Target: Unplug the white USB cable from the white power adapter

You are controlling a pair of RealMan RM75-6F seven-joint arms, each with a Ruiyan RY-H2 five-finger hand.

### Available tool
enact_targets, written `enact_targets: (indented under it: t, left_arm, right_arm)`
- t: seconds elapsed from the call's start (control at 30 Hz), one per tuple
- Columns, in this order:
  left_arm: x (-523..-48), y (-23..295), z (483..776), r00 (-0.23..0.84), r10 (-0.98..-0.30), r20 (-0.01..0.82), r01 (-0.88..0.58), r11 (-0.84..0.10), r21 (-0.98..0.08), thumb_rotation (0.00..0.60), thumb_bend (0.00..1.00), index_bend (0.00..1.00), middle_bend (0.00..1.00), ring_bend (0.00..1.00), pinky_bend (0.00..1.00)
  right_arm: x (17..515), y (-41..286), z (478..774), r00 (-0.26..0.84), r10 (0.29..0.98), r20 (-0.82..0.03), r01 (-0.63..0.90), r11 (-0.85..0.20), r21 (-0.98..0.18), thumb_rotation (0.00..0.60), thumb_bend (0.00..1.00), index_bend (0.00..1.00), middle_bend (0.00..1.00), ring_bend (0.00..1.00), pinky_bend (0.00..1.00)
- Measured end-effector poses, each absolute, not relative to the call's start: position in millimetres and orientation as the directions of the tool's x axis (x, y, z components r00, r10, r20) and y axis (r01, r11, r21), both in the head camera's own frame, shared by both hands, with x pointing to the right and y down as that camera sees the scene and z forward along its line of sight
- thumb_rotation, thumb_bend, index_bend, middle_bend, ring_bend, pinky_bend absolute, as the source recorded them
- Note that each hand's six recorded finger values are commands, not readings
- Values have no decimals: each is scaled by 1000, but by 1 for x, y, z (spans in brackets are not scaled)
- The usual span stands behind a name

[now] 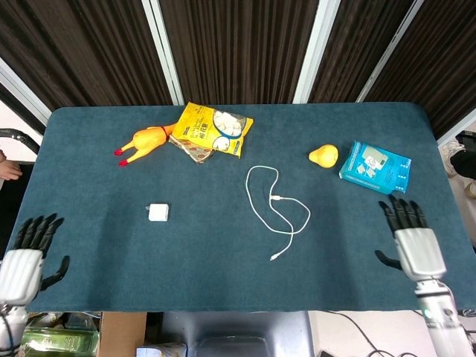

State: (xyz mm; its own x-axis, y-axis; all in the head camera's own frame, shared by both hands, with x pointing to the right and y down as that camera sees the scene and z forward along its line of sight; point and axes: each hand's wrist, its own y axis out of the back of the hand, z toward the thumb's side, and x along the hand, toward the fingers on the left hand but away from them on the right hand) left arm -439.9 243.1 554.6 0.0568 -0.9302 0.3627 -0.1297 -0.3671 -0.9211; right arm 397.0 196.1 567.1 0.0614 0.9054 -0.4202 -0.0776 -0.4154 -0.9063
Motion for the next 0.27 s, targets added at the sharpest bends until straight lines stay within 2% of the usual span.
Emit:
enact_targets:
  t: [0.1,0.27]
  left_arm:
    - [-443,249,554,54,-911,409,-114,-412,-904,600,438,72,41,0,4]
    - [-450,255,558,27,-877,480,-100,-480,-871,600,435,72,42,0,3]
  right_arm:
    - [404,206,558,44,921,-387,-81,-383,-920,600,292,0,0,0,0]
    - [405,208,564,45,909,-413,-83,-409,-909,600,293,0,0,0,0]
